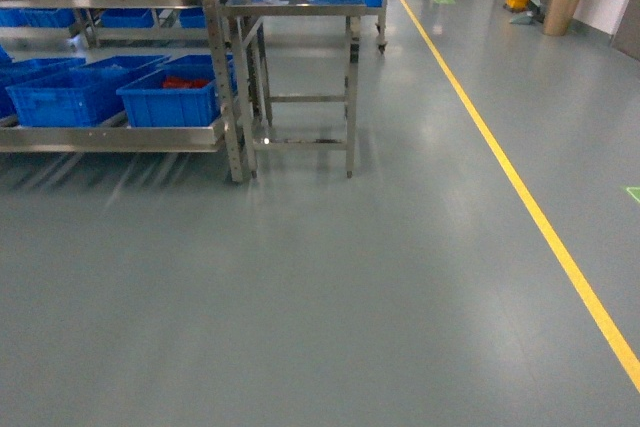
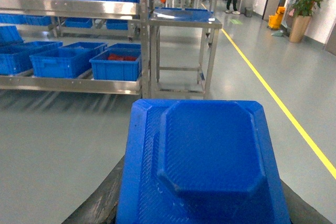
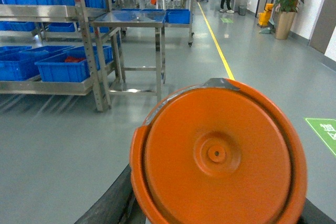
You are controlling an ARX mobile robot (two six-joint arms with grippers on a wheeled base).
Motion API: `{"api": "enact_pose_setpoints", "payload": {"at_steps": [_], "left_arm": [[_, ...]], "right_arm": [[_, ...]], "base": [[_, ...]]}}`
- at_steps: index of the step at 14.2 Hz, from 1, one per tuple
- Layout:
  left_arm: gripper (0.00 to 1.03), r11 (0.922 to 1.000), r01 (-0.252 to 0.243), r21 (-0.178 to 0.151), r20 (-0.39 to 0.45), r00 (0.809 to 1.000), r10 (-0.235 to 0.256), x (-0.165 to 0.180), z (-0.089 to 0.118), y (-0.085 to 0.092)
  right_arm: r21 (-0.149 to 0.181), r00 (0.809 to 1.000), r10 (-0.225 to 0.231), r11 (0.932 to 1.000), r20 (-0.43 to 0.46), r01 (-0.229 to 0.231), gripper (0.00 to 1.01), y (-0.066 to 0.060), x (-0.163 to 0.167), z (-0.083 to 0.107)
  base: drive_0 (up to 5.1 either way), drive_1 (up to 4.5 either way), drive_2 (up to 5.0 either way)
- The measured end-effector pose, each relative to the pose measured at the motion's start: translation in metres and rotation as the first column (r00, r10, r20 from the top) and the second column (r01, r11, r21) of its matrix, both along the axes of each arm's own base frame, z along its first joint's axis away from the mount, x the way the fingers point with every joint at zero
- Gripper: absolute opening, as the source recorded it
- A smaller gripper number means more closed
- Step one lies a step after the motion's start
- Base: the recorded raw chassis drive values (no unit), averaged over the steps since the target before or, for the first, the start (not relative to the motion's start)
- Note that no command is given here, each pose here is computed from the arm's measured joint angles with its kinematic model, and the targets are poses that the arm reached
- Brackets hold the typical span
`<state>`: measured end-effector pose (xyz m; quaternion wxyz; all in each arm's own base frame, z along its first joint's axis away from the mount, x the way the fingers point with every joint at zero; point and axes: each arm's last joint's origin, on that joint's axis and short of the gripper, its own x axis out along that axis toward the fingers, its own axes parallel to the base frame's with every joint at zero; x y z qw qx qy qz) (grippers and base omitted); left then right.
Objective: Sort blue parts and orange caps into right shelf containers
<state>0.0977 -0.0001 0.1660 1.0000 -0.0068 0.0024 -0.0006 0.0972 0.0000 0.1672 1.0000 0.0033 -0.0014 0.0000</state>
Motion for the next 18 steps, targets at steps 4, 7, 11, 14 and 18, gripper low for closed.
{"api": "enact_pose_setpoints", "payload": {"at_steps": [4,7,11,14,18], "left_arm": [[0.42,1.0000,0.000,0.000,0.001,1.000,0.000,0.0000,0.0001,0.0000],[0.42,1.0000,0.000,0.000,-0.002,1.000,0.000,0.0000,-0.0002,0.0000],[0.42,1.0000,0.000,0.000,0.002,1.000,0.000,0.0000,0.0002,0.0000],[0.42,1.0000,-0.001,0.000,-0.004,1.000,0.001,0.0000,-0.0004,0.0000],[0.42,1.0000,0.000,0.000,-0.003,1.000,0.000,0.0000,-0.0003,0.0000]], "right_arm": [[0.000,1.000,0.000,1.0000,0.001,0.000,0.44,0.0000,0.0000,0.0001],[0.000,1.000,0.000,1.0000,-0.001,0.000,0.44,0.0000,0.0000,-0.0001],[0.000,1.000,0.000,1.0000,0.002,0.000,0.44,0.0000,0.0000,0.0001],[0.000,1.000,0.000,1.0000,-0.002,0.000,0.44,0.0000,0.0000,-0.0002],[0.000,1.000,0.000,1.0000,0.000,0.000,0.44,0.0000,0.0000,0.0000]], "base": [[-0.1,4.21,-4.4],[0.0,4.28,-4.3],[0.0,4.30,-4.3],[0.0,4.26,-4.3],[-0.1,4.20,-4.4]]}}
